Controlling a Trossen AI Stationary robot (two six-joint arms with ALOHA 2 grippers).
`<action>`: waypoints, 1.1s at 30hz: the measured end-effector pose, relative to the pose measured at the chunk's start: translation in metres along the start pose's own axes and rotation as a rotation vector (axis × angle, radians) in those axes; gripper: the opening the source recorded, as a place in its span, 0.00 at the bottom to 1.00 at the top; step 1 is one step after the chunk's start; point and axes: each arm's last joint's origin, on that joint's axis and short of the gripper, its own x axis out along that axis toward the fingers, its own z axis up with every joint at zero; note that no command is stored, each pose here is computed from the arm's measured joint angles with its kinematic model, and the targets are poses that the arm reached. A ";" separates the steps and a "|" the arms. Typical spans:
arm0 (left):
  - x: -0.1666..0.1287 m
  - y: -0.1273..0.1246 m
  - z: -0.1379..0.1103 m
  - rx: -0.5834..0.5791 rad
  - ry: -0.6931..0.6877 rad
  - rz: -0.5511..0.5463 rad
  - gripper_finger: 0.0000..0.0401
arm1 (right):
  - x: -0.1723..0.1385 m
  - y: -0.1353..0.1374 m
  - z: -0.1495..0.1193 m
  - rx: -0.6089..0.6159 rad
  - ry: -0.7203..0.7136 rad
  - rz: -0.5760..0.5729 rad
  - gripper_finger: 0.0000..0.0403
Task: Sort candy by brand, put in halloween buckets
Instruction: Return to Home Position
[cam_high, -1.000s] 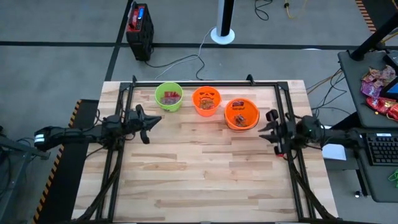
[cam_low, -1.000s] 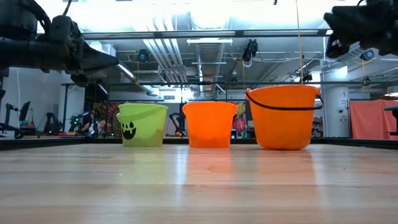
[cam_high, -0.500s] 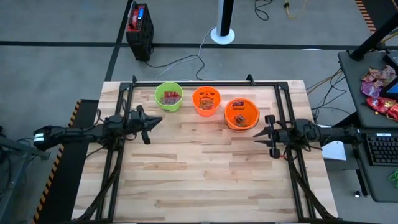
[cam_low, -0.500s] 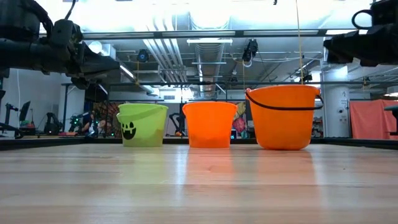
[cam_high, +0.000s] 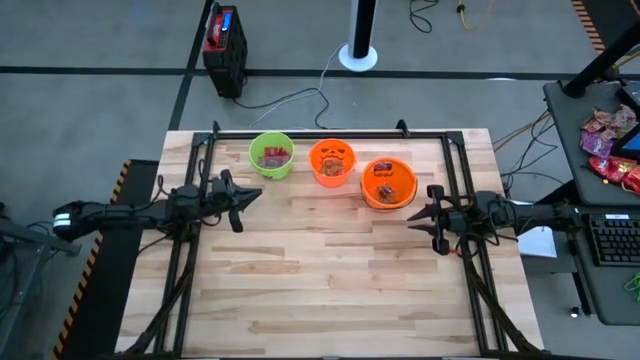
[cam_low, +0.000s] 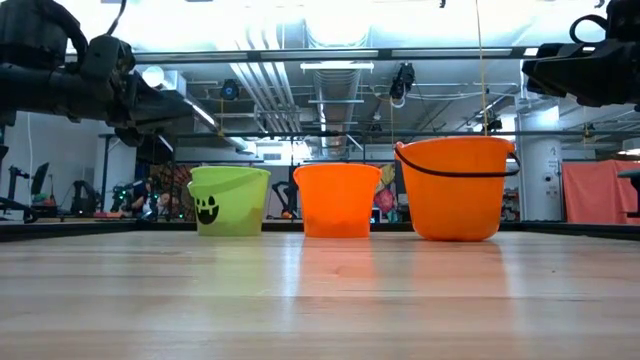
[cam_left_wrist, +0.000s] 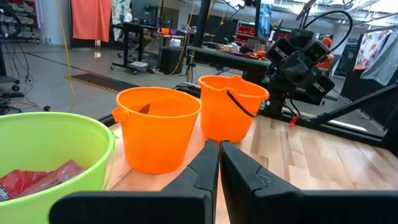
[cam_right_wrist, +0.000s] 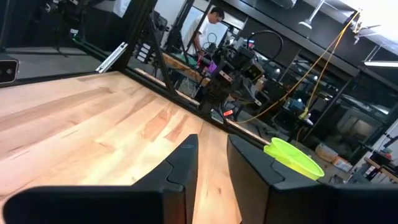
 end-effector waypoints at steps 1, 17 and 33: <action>0.000 0.000 0.000 0.000 0.001 0.000 0.00 | 0.000 0.000 0.000 -0.001 0.000 0.000 0.20; 0.001 0.000 -0.001 0.002 0.010 0.002 0.00 | 0.000 0.000 0.000 -0.001 0.000 0.001 0.19; 0.001 0.000 -0.001 0.002 0.010 0.002 0.00 | 0.000 0.000 0.000 -0.001 0.000 0.001 0.21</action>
